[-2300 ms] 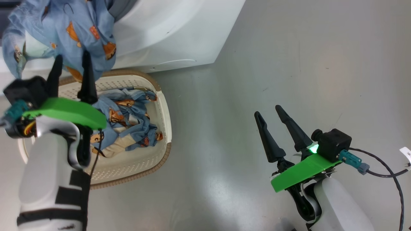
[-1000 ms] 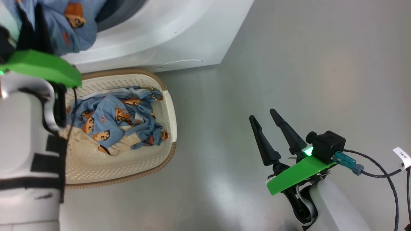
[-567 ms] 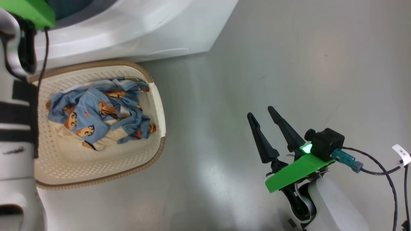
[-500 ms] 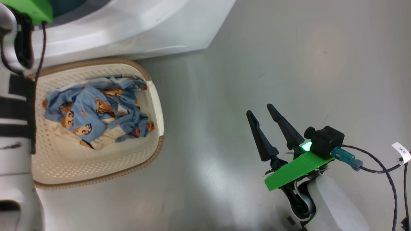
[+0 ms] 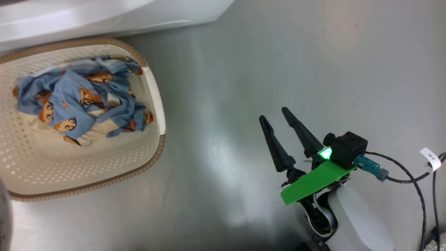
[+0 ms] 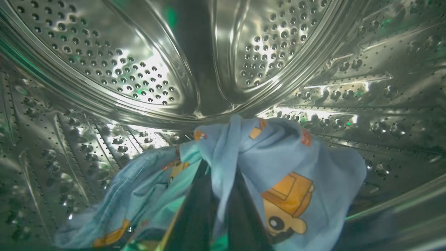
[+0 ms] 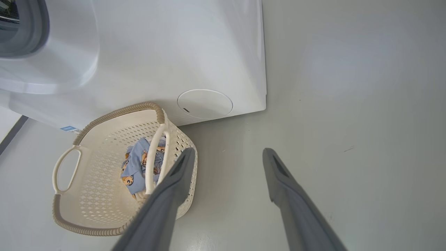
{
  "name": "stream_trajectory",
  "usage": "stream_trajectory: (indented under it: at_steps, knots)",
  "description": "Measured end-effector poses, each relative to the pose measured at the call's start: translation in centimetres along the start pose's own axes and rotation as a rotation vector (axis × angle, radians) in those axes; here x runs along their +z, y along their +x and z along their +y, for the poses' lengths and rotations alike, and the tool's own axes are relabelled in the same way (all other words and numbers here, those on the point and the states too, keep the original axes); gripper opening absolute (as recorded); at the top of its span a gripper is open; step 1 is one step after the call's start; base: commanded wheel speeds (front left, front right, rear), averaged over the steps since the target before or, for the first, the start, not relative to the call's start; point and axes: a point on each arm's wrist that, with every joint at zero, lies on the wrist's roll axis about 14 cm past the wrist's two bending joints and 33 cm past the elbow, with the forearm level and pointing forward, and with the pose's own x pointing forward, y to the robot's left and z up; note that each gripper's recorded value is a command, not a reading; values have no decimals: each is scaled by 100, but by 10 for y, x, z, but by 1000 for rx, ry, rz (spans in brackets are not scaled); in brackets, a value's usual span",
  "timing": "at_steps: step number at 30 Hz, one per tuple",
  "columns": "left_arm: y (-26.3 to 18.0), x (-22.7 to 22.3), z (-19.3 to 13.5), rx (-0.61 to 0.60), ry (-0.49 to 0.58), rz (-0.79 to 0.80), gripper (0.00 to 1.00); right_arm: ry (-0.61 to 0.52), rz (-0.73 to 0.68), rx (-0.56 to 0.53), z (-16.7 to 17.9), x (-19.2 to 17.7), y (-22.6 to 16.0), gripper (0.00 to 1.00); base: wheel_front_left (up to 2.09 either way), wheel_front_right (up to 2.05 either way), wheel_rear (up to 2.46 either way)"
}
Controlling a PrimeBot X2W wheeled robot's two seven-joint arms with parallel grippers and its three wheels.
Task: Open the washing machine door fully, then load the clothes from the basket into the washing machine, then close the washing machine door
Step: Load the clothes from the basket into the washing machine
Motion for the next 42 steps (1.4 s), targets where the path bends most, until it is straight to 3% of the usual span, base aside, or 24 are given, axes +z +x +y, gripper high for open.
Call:
stream_trajectory:
  at_steps: [8, 16, 17, 18, 28, 42]
  knots:
    - [16, 35, -8, -43, 50, -242, 0, 15, 34, -20, -7, -13, -4, 100, 0, 0, 0]
    - [18, 21, -8, -44, 50, -193, 0, 8, 29, -16, -5, -9, -7, 100, 0, 0, 0]
    - [18, 21, -8, -43, 50, -189, 36, 8, 27, -16, -5, -8, -8, 100, 0, 0, 0]
    - [19, 22, -7, -38, 45, -185, 100, 7, 26, -17, -5, -7, -8, 100, 0, 0, 0]
    - [10, -18, 1, 8, 16, 52, 100, 3, -2, -8, -1, 4, -9, 100, 0, 0, 0]
    - [-16, -7, 2, 38, -35, 78, 100, -16, -68, 0, 5, 30, -7, 100, 0, 0, 0]
